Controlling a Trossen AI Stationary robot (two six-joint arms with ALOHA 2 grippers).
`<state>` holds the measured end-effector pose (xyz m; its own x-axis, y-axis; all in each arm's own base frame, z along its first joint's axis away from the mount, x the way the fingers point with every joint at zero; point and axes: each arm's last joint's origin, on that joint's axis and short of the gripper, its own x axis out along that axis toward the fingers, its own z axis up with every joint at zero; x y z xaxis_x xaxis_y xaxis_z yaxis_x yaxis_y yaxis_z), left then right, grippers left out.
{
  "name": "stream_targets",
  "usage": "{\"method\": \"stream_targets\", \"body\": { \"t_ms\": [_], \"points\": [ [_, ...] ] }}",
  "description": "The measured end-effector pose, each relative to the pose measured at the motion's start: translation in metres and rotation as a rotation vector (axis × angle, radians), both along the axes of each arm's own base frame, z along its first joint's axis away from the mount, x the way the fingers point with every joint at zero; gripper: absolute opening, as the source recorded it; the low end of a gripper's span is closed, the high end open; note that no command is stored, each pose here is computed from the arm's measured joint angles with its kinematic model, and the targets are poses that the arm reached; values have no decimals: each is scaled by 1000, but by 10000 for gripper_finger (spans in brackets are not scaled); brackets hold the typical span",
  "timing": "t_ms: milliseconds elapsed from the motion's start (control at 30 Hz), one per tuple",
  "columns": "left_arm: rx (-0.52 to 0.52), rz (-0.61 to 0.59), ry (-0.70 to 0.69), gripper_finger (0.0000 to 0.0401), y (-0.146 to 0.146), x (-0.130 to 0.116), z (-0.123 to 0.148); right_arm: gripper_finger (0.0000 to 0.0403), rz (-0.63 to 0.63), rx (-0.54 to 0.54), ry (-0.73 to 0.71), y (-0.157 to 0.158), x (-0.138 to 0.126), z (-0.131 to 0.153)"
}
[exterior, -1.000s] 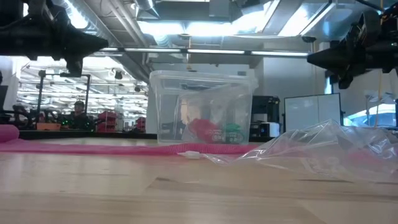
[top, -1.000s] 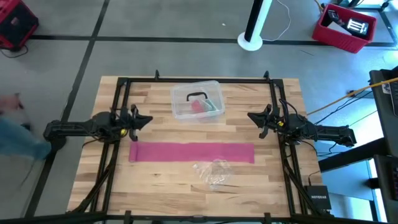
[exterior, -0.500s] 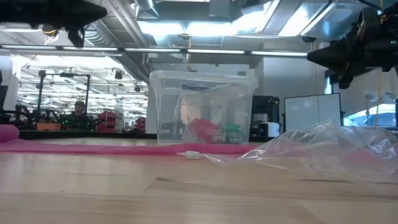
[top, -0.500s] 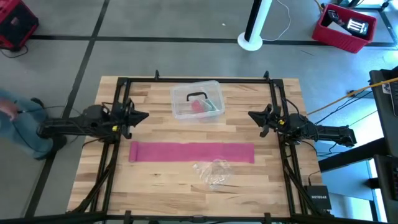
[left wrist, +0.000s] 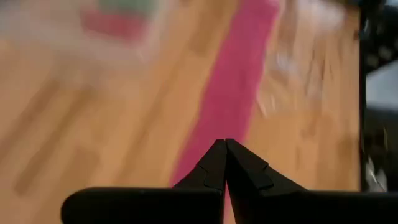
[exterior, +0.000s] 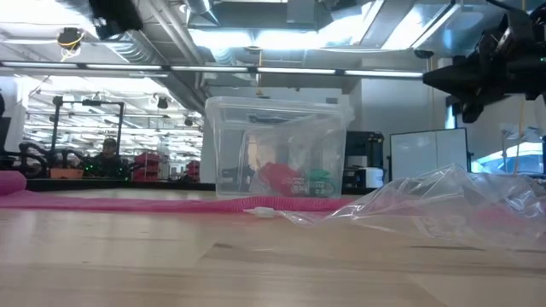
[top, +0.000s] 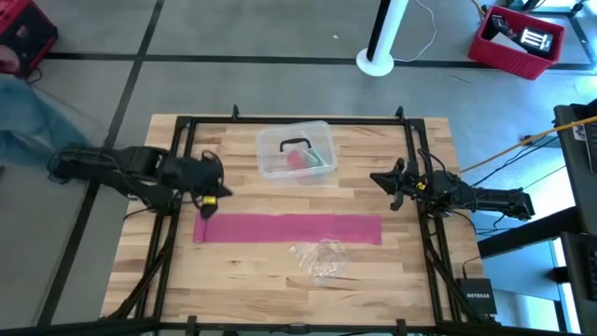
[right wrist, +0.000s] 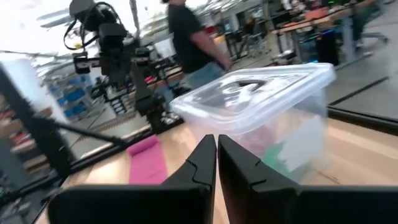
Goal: Roll bandage
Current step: Roll the pink bandage
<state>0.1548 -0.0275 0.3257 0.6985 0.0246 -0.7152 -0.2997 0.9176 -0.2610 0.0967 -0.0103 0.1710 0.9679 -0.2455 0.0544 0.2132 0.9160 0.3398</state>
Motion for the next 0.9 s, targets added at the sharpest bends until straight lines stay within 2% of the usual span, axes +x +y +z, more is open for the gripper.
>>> {"method": "stream_targets", "body": {
  "t_ms": [100, 300, 467, 567, 733, 900],
  "points": [
    [-66, 16, 139, 0, -21, 5, -12, 21, 13, -38, 11, 0, 0, 0],
    [-177, 88, 324, 0, -75, 11, -39, 21, 5, -124, 36, 0, 0, -1],
    [-156, 166, 488, 0, -116, -3, -64, 21, 5, -132, 40, 0, 0, -1],
    [-162, 229, 529, 0, -136, -9, -76, 21, 2, -158, 48, 0, 0, -1],
    [-117, 316, 615, 15, -143, -11, -90, 21, -41, -204, 62, -1, 0, -1],
    [-70, 322, 643, 68, -145, -10, -100, 21, -52, -204, 66, -1, 0, -1]
  ]
}}
